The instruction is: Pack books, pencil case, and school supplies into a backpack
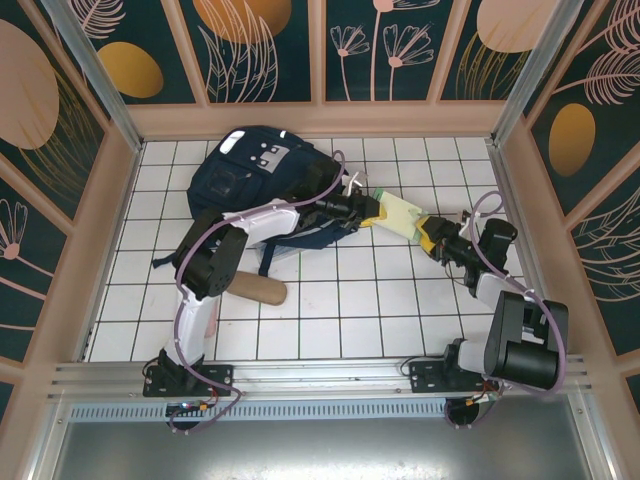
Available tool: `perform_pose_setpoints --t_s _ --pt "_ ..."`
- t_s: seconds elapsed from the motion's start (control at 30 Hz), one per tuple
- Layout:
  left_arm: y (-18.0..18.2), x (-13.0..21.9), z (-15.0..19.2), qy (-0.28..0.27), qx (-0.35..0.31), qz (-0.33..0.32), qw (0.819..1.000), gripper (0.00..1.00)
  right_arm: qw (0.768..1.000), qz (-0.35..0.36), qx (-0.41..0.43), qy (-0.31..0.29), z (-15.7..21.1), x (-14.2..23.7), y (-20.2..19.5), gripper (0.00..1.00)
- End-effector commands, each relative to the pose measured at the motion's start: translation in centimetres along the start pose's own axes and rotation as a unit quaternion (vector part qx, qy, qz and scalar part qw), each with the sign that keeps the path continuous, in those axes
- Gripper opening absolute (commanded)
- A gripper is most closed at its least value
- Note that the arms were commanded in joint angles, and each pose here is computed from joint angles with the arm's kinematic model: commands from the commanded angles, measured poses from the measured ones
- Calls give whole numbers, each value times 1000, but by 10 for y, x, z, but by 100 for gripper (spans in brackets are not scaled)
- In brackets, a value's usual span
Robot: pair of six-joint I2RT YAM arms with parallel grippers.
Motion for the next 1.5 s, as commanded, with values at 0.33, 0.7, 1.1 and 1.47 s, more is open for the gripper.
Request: perform_pose_setpoints --t_s 0.33,0.7,1.1,1.47 --pt "-43 10 -4 -3 -38 70 997 0 999 -32 39 17 -3 0 22 33" --pt "-23 14 -12 9 -62 -33 997 41 999 -18 46 -1 -3 2 24 0" --pt "28 101 -61 -56 -150 -441 883 45 999 5 51 -19 -2 5 20 0" --pt "83 110 -57 8 -172 -558 811 50 999 11 41 -22 -2 5 16 0"
Point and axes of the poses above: each hand's point on the last joint's axis, 136 mm out from that joint toward the fingers, its own x axis back along the fingers, its own y axis along the line the jaws close on, z = x × y, the point moved 6 cm from there along x, back along the fingers, and after that the axes turned 13 degrees about -x, right-handed, at the moved point
